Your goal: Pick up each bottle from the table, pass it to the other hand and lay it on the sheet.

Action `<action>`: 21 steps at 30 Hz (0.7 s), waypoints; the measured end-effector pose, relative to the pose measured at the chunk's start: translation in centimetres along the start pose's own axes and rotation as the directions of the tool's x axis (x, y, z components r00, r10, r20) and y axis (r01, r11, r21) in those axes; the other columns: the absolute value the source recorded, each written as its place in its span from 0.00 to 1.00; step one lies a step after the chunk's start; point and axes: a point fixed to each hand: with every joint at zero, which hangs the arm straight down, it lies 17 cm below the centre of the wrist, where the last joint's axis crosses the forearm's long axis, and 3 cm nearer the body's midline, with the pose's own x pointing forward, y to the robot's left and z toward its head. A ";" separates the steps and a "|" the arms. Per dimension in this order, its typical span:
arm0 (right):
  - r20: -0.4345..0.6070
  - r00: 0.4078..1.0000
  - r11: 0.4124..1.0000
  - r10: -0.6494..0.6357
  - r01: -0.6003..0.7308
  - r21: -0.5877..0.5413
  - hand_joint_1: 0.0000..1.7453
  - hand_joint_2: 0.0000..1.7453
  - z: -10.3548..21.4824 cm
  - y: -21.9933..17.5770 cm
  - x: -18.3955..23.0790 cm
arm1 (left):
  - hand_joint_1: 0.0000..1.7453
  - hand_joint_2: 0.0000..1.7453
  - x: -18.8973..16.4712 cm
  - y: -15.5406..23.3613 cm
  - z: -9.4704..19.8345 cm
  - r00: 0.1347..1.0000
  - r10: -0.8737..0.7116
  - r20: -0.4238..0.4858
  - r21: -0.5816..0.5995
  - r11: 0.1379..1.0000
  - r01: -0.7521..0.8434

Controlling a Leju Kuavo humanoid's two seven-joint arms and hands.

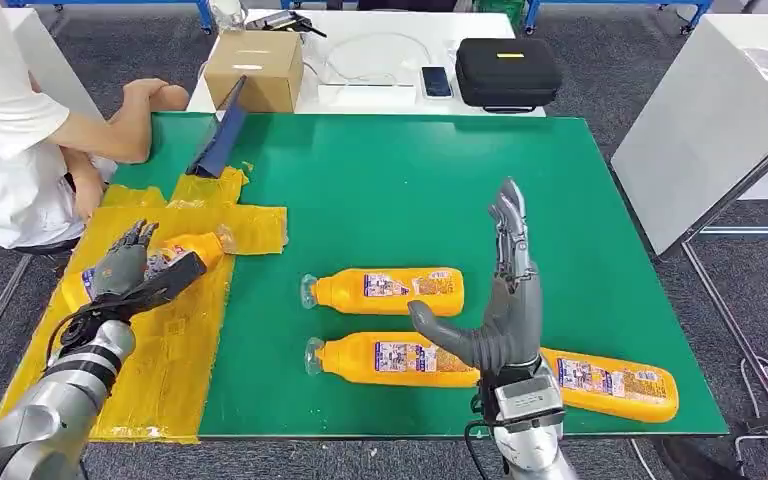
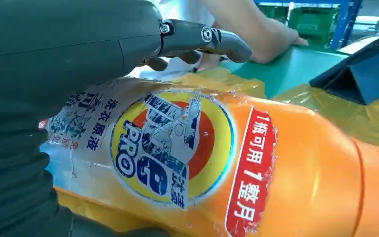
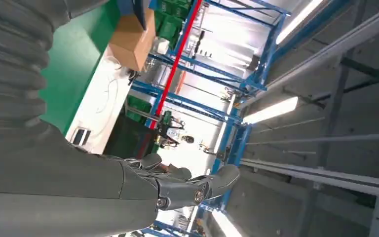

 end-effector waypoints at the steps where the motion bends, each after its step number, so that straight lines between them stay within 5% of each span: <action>1: -0.003 1.000 1.000 0.001 -0.001 0.005 0.00 1.00 0.0 0.1 -0.2 | 0.00 1.00 0.1 0.0 0.0 1.000 0.013 0.003 0.001 1.000 -0.013; 21: -0.044 0.998 0.998 0.051 -0.049 0.038 0.00 1.00 0.5 0.4 -2.1 | 0.00 1.00 4.3 2.4 2.0 0.963 0.220 0.157 0.187 0.951 -0.248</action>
